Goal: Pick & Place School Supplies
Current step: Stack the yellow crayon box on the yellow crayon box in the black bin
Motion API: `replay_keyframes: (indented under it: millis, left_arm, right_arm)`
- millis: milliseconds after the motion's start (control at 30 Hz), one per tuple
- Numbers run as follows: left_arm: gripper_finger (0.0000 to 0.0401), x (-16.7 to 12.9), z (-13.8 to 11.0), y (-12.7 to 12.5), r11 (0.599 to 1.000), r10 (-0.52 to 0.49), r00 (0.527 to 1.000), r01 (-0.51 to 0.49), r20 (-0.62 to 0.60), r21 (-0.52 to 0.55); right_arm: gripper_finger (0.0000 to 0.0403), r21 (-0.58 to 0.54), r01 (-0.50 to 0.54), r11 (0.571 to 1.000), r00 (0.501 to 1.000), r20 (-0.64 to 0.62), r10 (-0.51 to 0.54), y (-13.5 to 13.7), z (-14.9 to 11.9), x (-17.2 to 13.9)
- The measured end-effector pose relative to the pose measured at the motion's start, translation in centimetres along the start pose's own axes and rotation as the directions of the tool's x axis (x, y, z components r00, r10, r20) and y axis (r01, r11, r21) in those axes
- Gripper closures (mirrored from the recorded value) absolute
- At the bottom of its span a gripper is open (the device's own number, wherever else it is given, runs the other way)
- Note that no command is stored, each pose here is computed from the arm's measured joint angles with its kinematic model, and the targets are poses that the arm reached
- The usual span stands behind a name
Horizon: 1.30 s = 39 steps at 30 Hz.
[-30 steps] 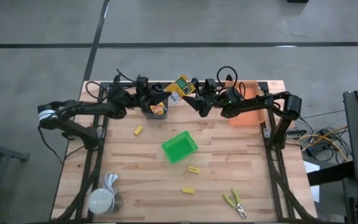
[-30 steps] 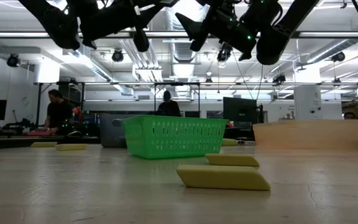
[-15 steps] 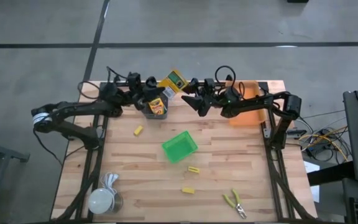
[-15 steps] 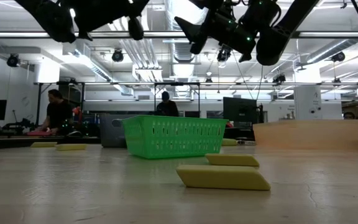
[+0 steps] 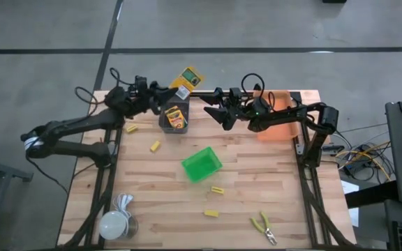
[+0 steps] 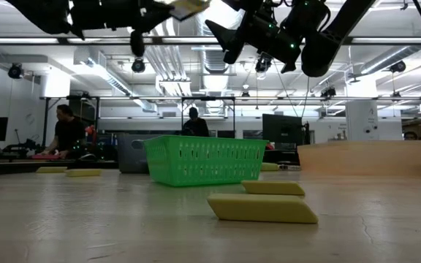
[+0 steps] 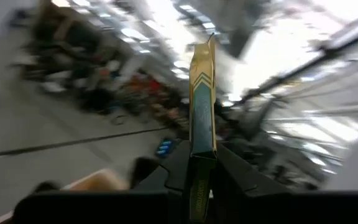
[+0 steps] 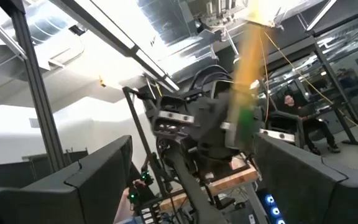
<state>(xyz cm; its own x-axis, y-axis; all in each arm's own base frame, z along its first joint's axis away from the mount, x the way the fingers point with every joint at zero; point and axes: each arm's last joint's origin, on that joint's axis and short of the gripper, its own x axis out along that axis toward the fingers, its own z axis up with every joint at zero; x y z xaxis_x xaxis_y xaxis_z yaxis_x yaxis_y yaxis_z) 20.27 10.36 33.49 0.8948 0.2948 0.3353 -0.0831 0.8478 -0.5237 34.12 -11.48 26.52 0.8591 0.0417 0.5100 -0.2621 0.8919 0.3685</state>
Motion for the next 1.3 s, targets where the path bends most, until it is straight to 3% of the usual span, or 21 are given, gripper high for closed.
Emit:
replay_keyframes:
  millis: [100,200,300,367,467,567,967,1300]
  left_arm:
    - [0.0357,-0.9,0.2,0.0,0.991,0.134,0.991,-0.134,-0.016,0.003]
    - [0.0357,-2.1,0.0,0.4,0.952,0.306,0.951,-0.306,-0.056,0.002]
    - [0.0357,-3.6,-0.4,0.8,0.87,0.491,0.867,-0.493,-0.087,0.0]
    - [0.0357,-4.5,-0.7,1.3,0.793,0.604,0.79,-0.609,-0.104,-0.012]
    - [0.0357,-5.3,-1.5,1.9,0.695,0.708,0.692,-0.718,-0.144,-0.034]
    - [0.0357,-5.4,-2.1,2.4,0.651,0.743,0.646,-0.758,-0.174,-0.034]
    - [0.0357,-3.6,-5.8,5.6,0.54,0.803,0.511,-0.841,-0.306,0.012]
    - [0.0357,-2.7,-9.2,8.1,0.467,0.808,0.402,-0.883,-0.431,0.051]
  right_arm:
    - [0.0076,0.003,0.004,1.0,1.0,-0.006,-0.004,0.0,-0.1,0.0]
    - [0.0076,0.008,0.013,1.0,1.0,-0.017,-0.013,-0.1,-0.2,0.0]
    - [0.0076,0.01,0.017,1.0,1.0,-0.023,-0.017,-0.2,-0.2,0.0]
    - [0.0076,0.014,0.023,1.0,0.999,-0.031,-0.023,-0.2,-0.3,0.0]
    - [0.0076,0.016,0.028,0.999,0.999,-0.036,-0.027,-0.3,-0.4,0.0]
    - [0.0076,0.013,0.029,0.999,0.999,-0.037,-0.029,-0.3,-0.4,0.0]
    - [0.0076,0.014,0.033,0.999,0.999,-0.036,-0.032,-0.3,-0.4,0.0]
    - [0.0076,0.016,0.033,0.999,0.999,-0.036,-0.032,-0.3,-0.4,0.0]
